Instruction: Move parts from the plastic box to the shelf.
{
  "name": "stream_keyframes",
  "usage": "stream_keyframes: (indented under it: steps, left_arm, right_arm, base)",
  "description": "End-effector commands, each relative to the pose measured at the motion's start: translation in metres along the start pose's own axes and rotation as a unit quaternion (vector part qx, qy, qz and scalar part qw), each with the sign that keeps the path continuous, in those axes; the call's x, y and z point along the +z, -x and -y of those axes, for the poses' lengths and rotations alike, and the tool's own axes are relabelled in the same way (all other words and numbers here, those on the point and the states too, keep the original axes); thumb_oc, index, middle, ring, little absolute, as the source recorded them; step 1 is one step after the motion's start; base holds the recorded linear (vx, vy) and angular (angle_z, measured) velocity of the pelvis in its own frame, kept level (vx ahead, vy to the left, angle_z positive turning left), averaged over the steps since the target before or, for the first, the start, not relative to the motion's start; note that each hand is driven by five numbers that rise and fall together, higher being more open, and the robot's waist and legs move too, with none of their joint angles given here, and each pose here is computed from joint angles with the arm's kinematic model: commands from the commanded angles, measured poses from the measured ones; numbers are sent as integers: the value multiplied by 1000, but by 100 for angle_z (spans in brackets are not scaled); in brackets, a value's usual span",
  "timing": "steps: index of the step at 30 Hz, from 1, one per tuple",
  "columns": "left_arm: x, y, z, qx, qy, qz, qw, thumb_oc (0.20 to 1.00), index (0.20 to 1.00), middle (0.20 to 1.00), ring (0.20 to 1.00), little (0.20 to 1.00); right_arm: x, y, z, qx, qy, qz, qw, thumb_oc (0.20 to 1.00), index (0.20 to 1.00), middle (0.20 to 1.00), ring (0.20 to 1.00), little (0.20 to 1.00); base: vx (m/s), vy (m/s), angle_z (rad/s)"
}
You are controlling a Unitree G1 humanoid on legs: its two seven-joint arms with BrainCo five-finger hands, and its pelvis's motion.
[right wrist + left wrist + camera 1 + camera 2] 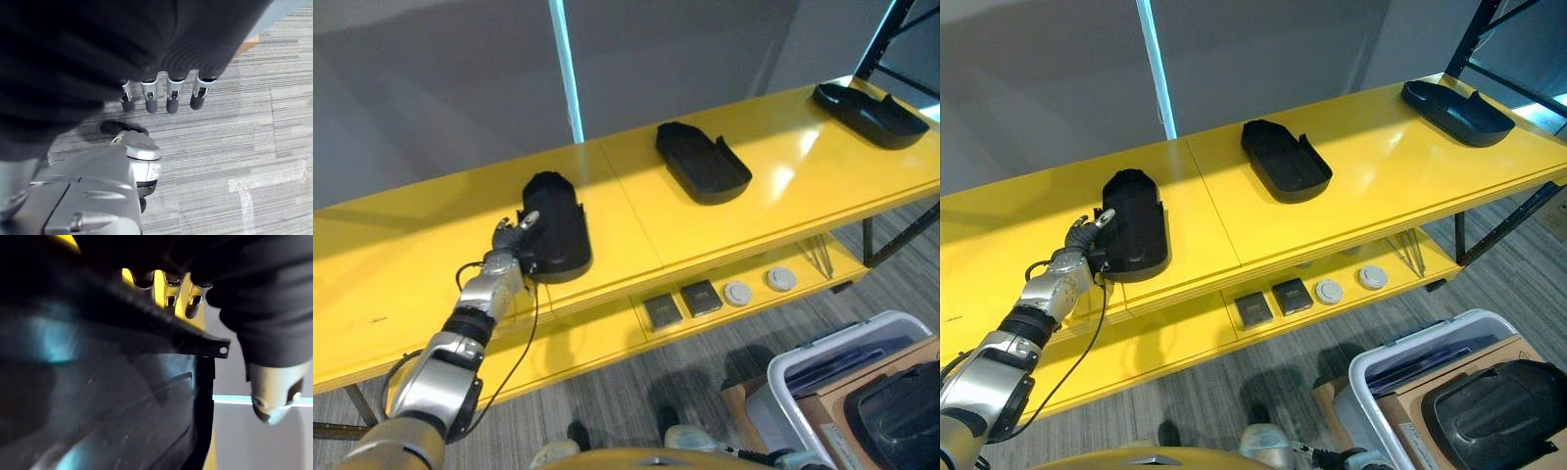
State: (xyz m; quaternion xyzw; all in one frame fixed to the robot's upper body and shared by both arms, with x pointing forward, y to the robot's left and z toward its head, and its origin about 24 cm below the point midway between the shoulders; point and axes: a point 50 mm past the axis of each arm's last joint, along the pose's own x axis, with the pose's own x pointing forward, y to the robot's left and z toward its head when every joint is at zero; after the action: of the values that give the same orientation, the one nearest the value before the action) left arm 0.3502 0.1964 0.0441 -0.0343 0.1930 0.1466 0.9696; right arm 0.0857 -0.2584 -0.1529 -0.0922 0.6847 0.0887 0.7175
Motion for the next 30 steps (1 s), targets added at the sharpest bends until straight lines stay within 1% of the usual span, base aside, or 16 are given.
stream_keyframes:
  steps: [1,6,10,11,12,14,15,16,17,18,19,20,21,24,29,30]
  left_arm:
    - [28,-1,14,-12,31,54,998,1000,1000,1000,1000,1000]
    - [50,4,-8,-9,49,129,990,1000,1000,1000,1000,1000]
    - [64,24,-15,-75,-17,206,976,1000,1000,1000,1000,1000]
    - [71,39,-16,-89,-58,248,963,1000,1000,1000,1000,1000]
    - [73,44,-16,-91,-62,257,960,1000,1000,1000,1000,1000]
    - [85,83,-18,-158,-60,346,923,1000,1000,1000,1000,1000]
    - [86,91,-19,-172,-55,361,915,1000,1000,1000,1000,1000]
    - [85,97,-19,-191,-53,374,906,639,639,639,639,639]
    - [84,102,-17,-209,-56,383,898,567,567,567,567,567]
    - [81,117,-10,-258,-70,405,874,200,200,200,200,200]
    - [76,123,-5,-293,-76,407,862,200,200,200,200,200]
    - [75,124,-4,-299,-76,407,860,200,200,200,200,200]
    - [68,132,3,-345,-63,399,847,200,200,200,200,200]
    - [36,142,22,-443,-6,326,835,200,200,200,200,200]
    - [-11,153,41,-533,-47,254,806,200,200,200,200,200]
    - [-17,153,43,-539,-48,239,807,200,200,200,200,200]
  right_arm:
    - [-9,-7,-19,22,20,-37,999,1000,1000,1000,1000,1000]
    - [-14,-6,-16,15,10,-51,999,1000,1000,1000,1000,1000]
    - [-16,-7,-16,15,0,-49,999,1000,1000,1000,1000,1000]
    - [-14,-6,-15,14,-8,-43,999,1000,1000,1000,1000,1000]
    - [-14,-7,-15,14,-10,-42,999,1000,1000,1000,1000,1000]
    - [-15,-7,-17,18,-22,-35,999,1000,1000,1000,1000,1000]
    - [-15,-7,-17,19,-25,-33,999,1000,1000,1000,1000,1000]
    - [-15,-7,-17,20,-27,-29,999,1000,1000,1000,1000,1000]
    - [-14,-7,-17,21,-29,-26,999,1000,1000,1000,1000,1000]
    - [-9,-7,-17,21,-33,-15,999,1000,1000,1000,1000,1000]
    - [-5,-7,-17,22,-35,-9,999,1000,1000,1000,1000,1000]
    - [-5,-7,-17,22,-35,-8,999,1000,1000,1000,1000,1000]
    - [1,-7,-18,22,-37,1,999,1000,1000,1000,1000,1000]
    - [14,-5,-16,21,-33,20,999,1000,1000,1000,1000,1000]
    - [28,-4,-18,27,-19,32,999,1000,1000,1000,1000,1000]
    - [28,-4,-19,26,-21,33,999,1000,1000,1000,1000,1000]
  base:
    - [-61,19,1]
    - [-84,32,3]
    - [-96,22,9]
    - [-84,20,19]
    - [-133,35,27]
    - [-128,28,22]
    - [-95,15,31]
    - [-69,9,40]
    - [-90,6,49]
    - [-89,2,37]
    - [-75,0,27]
    - [-59,4,20]
    - [-59,12,30]
    - [-55,23,10]
    - [-7,3,0]
    - [0,0,0]
